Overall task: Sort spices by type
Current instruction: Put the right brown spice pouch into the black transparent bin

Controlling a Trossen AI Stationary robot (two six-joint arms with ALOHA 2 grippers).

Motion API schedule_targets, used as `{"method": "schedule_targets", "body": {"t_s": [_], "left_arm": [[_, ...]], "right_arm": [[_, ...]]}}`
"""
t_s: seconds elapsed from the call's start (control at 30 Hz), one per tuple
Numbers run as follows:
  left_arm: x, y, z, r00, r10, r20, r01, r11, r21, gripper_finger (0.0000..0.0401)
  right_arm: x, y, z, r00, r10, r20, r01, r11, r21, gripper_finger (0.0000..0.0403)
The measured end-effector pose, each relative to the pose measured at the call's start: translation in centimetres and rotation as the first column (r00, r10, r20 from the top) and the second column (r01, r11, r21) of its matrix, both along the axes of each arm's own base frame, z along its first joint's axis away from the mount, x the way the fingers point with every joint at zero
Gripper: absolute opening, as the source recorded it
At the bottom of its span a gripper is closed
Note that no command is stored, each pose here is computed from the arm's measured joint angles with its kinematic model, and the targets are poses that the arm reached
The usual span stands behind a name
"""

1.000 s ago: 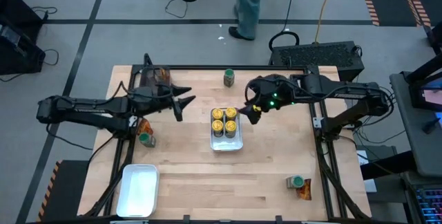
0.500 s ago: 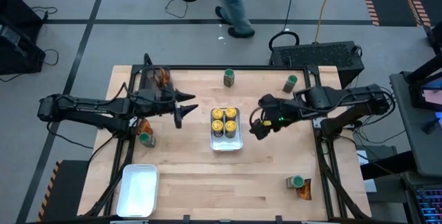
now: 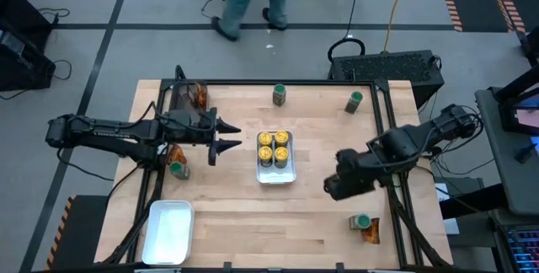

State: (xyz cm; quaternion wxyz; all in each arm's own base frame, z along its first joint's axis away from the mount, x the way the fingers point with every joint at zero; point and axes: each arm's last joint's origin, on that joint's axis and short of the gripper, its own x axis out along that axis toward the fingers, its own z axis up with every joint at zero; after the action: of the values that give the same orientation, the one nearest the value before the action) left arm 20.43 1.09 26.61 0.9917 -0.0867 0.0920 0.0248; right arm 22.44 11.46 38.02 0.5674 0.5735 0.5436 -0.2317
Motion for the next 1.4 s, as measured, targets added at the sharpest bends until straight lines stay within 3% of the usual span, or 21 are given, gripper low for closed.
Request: {"method": "schedule_targets", "body": {"t_s": [0.23,0.57,0.73,0.87,1.07,1.4], "left_arm": [[0.0,-0.1,0.0,1.0,-0.005,0.003,0.005,1.0,-0.007,0.0205],[0.0,-0.1,0.0,1.0,0.004,0.004,-0.004,1.0,-0.008,0.0205],[0.0,0.0,0.0,0.999,0.048,0.004,-0.048,0.999,0.002,0.0205],[0.0,0.2,0.0,0.996,0.087,0.005,-0.087,0.996,0.016,0.0205],[0.0,0.3,0.1,0.991,0.133,0.005,-0.133,0.991,0.024,0.0205],[-0.1,0.4,0.1,0.983,0.182,0.008,-0.182,0.983,0.024,0.0205]], "right_arm": [[-2.1,2.3,-0.7,0.991,0.005,-0.134,-0.004,1.0,0.005,0.0217],[-4.8,6.2,-4.7,0.951,-0.025,-0.309,0.007,0.998,-0.06,0.0217],[-5.7,8.5,-6.7,0.942,-0.039,-0.333,0.022,0.998,-0.057,0.0217],[-6.4,9.9,-8.9,0.945,-0.073,-0.32,0.037,0.992,-0.118,0.0217],[-6.7,11.5,-12.9,0.94,-0.039,-0.339,-0.002,0.993,-0.119,0.0217],[-7.5,10.8,-17.6,0.918,-0.075,-0.389,-0.019,0.973,-0.232,0.0217]]}}
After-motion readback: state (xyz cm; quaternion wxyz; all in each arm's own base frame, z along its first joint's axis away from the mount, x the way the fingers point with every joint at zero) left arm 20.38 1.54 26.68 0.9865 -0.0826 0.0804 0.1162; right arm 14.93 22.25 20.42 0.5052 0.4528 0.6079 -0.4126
